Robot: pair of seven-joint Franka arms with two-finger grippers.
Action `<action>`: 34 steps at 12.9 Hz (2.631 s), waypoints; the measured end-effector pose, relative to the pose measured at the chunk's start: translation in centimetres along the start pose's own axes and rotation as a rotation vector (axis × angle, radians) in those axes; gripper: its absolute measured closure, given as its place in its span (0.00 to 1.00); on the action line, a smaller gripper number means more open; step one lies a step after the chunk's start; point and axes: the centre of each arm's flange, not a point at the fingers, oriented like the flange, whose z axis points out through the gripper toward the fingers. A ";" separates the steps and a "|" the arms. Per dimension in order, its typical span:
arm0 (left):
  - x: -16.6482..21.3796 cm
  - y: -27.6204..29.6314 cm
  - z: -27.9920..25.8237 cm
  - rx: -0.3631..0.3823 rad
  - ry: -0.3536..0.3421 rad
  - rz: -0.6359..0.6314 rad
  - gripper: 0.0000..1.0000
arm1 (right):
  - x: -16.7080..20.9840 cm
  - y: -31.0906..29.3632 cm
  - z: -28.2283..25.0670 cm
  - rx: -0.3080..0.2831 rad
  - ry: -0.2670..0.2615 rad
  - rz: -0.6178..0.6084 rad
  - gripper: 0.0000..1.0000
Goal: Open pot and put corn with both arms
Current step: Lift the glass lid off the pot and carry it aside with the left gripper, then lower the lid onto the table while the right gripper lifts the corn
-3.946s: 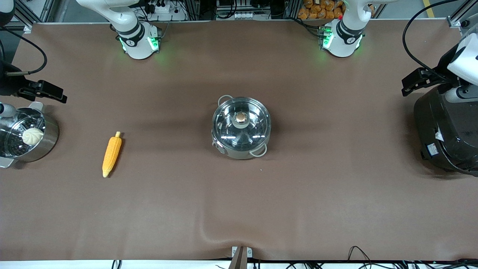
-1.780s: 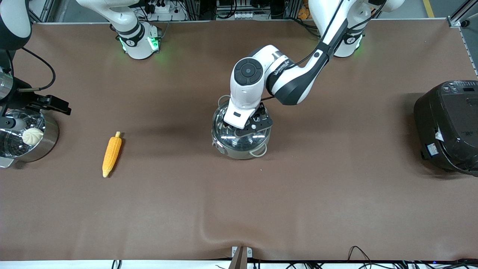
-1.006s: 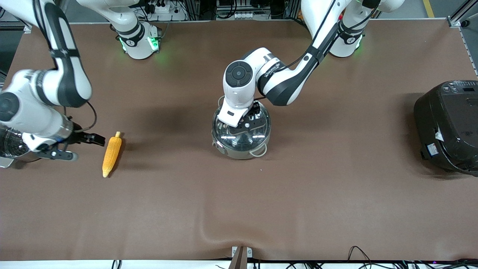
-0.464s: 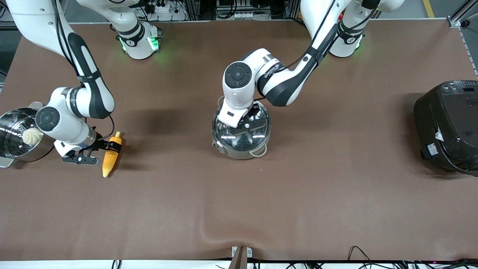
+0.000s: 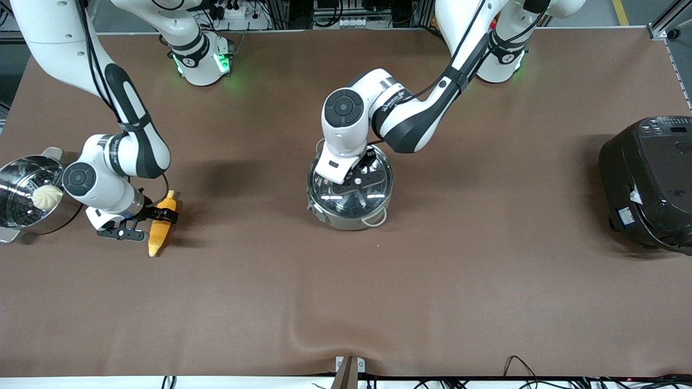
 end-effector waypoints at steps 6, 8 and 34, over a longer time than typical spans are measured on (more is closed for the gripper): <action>5.3 -8.5 -14.0 -0.010 0.095 -0.057 0.50 | -0.4 0.2 1.8 -0.003 -0.027 0.001 0.04; 10.2 -13.6 -16.4 -0.020 0.110 -0.016 0.50 | -0.2 0.0 1.6 -0.001 -0.021 -0.001 0.22; 25.5 -43.1 13.5 -0.002 -0.055 0.238 0.50 | -10.7 -45.9 -23.1 0.002 -0.099 0.289 0.63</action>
